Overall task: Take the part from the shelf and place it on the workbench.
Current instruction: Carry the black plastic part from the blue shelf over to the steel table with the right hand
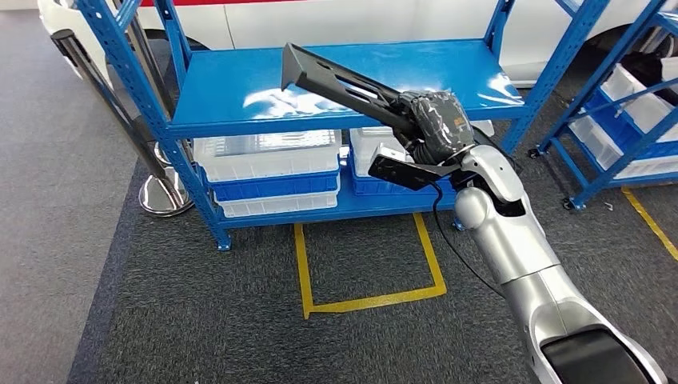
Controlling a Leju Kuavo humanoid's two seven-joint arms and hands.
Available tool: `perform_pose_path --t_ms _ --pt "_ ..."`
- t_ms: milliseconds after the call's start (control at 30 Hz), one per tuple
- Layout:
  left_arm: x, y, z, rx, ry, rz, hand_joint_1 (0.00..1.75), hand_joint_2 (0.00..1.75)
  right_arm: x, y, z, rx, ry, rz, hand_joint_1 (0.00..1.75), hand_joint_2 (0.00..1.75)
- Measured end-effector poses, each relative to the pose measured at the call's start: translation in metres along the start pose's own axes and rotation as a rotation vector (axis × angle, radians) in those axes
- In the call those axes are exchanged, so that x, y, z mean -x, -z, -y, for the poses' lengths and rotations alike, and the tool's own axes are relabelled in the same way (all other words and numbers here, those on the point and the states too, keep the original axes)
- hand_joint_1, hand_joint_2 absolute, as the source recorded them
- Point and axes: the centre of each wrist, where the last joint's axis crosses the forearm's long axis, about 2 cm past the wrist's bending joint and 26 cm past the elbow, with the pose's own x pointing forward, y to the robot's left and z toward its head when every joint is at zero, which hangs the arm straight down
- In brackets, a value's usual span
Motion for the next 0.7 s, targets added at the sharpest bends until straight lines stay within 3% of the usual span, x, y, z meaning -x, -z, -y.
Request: perform_pose_path --t_ms 700 --pt "0.001 -0.001 -0.006 -0.02 -0.044 -0.022 0.0 1.75 -0.013 0.011 -0.003 -0.017 0.026 0.02 1.75 1.75"
